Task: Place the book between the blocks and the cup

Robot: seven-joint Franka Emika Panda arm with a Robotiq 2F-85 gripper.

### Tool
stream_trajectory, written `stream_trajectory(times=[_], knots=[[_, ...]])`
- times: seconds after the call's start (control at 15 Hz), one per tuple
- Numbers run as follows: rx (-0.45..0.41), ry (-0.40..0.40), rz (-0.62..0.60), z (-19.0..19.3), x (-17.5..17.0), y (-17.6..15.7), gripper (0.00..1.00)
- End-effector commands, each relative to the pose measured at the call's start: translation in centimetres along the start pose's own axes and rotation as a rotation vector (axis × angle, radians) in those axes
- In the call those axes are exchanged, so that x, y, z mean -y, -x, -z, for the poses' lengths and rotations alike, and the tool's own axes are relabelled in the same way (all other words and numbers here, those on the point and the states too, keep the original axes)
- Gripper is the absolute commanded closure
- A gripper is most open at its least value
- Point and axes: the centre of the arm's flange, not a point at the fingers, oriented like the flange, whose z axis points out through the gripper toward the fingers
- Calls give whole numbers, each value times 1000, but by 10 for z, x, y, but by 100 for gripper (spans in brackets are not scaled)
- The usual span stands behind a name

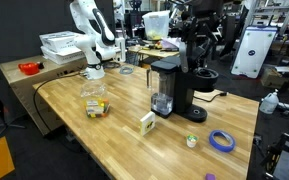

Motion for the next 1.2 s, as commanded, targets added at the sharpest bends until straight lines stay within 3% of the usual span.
stream_trajectory(times=[0.0, 0.07, 0.8, 1.13], knots=[[54, 22, 133, -9, -18, -45, 0], [24, 3, 73, -10, -2, -30, 0], [26, 0, 71, -13, -5, -33, 0], [-25, -18, 71, -23, -20, -42, 0]])
